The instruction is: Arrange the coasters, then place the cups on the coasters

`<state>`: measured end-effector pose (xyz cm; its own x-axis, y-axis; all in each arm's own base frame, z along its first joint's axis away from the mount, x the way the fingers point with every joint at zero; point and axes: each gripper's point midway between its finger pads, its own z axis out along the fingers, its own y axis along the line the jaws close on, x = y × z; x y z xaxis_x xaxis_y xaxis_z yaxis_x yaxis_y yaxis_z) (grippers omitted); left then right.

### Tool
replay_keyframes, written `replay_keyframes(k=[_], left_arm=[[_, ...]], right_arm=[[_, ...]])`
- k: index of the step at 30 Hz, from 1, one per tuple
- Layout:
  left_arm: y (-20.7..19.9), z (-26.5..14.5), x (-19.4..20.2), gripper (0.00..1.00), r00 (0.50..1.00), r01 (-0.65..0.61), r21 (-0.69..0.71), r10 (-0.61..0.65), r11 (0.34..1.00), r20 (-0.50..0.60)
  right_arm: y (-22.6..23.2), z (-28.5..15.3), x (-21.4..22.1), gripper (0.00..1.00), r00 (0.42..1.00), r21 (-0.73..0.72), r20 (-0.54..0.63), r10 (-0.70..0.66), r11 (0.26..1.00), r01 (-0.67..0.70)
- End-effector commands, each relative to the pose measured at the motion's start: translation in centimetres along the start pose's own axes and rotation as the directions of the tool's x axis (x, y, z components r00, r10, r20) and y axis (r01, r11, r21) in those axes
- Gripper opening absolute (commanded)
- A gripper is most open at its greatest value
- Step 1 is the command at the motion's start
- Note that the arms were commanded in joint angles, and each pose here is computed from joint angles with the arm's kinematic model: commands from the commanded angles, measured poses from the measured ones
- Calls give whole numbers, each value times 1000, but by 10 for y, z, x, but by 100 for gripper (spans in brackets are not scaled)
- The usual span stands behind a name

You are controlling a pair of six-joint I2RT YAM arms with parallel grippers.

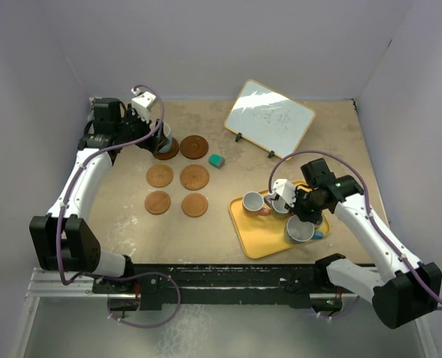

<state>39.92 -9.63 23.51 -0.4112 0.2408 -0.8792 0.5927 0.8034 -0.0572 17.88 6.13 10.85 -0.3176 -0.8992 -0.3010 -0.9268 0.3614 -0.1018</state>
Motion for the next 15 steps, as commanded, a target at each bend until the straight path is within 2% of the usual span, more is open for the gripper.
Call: replay_keyframes(k=[1, 6, 9, 11, 15], left_arm=[[-9, -7, -25, 76, 996, -41, -3, 42, 999, 82], [-21, -7, -32, 76, 994, -66, -10, 66, 998, 89], [-33, -6, -40, 76, 992, -85, -22, 87, 996, 94], [-44, -5, -48, 76, 990, -91, -21, 93, 996, 102], [-63, -4, -72, 76, 986, -60, -4, 60, 998, 155]], right_arm=[[9, -32, -22, 0, 992, -8, 110, 66, 998, -65], [0, -75, -59, 0, 955, 37, 270, 122, 990, -136], [-16, -109, -91, 0, 906, 79, 398, 146, 978, -192], [-30, -134, -116, 0, 855, 113, 499, 145, 967, -230], [-74, -177, -165, 0, 696, 151, 690, 200, 900, -409]])
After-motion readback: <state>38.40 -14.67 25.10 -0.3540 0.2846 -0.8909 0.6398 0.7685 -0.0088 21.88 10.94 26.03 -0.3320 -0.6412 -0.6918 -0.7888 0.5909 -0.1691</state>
